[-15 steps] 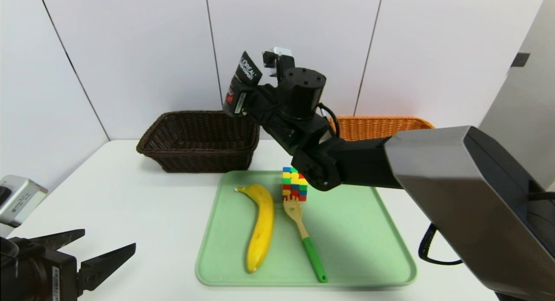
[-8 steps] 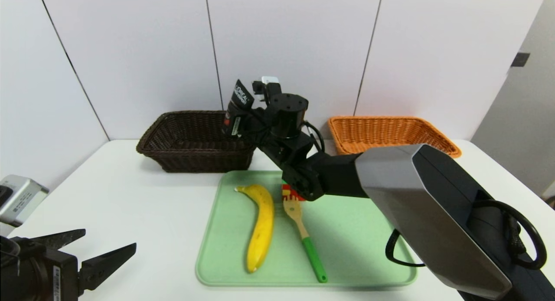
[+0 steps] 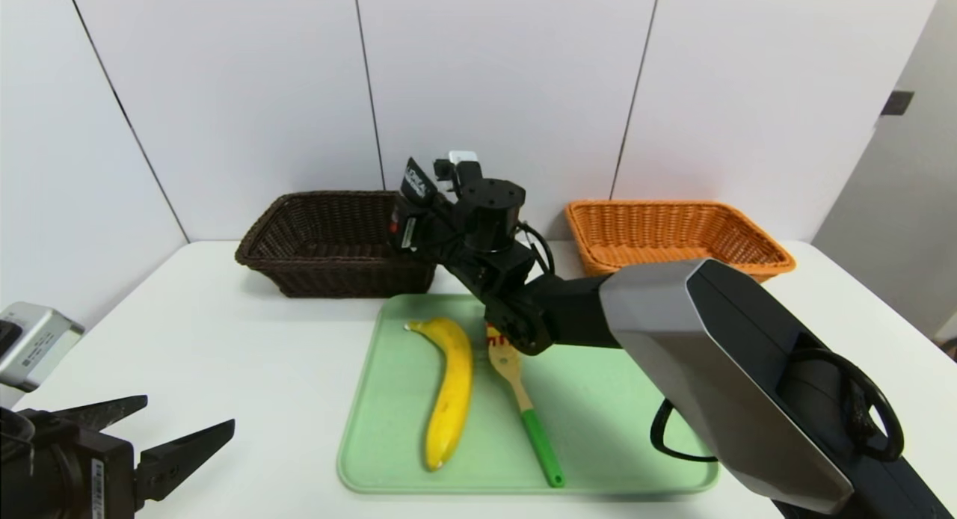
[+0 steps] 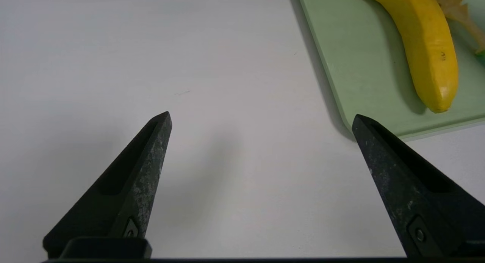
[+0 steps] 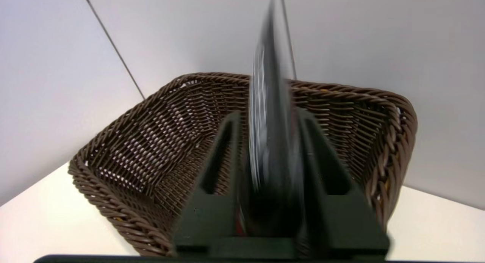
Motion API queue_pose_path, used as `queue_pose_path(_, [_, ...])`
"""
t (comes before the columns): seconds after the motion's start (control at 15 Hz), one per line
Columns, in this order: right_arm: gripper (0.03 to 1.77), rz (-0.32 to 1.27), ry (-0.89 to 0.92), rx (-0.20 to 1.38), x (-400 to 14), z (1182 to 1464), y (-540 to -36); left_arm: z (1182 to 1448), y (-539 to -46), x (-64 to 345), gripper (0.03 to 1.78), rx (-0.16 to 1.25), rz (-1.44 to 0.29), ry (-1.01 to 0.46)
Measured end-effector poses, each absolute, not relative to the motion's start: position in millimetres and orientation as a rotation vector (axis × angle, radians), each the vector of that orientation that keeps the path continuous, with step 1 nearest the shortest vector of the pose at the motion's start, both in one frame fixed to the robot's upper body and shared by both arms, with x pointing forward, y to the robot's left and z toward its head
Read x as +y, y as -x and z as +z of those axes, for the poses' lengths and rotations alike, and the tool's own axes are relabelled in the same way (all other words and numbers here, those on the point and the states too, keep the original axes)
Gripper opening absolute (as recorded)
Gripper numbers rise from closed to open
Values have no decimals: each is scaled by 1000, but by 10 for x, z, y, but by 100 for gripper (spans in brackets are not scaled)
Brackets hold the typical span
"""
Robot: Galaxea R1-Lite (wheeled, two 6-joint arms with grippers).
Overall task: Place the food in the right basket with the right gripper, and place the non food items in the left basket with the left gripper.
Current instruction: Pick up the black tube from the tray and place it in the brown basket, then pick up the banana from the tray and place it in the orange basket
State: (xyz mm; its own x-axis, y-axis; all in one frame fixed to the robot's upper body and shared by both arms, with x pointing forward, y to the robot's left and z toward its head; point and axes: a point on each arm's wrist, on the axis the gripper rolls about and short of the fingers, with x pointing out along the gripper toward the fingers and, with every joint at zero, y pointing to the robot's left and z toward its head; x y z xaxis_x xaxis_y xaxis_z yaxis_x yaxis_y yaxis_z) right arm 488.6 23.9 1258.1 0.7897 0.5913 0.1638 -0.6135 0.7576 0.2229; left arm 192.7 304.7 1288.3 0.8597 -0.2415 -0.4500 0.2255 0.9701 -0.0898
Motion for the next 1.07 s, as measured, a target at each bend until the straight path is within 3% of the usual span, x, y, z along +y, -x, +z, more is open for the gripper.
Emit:
queue_pose_path(0.2, [95,648,-277,-92,234,12595,-4886,12893,-1924,3048,169,471,-244,35])
queue_pose_path(0.47, [125,642,-260,-58,185,12792,-4828,12985,-1934,3045,169,436,-246,40])
queue_pose_path(0.8, [146,640,-192,-15,-13,13361,-4623,13182,-1944,3050,169,355,-216,42])
queue_pose_path(1.07, [156,538,-70,48,-330,13684,-4509,13365,-1975,3049,169,251,-182,33])
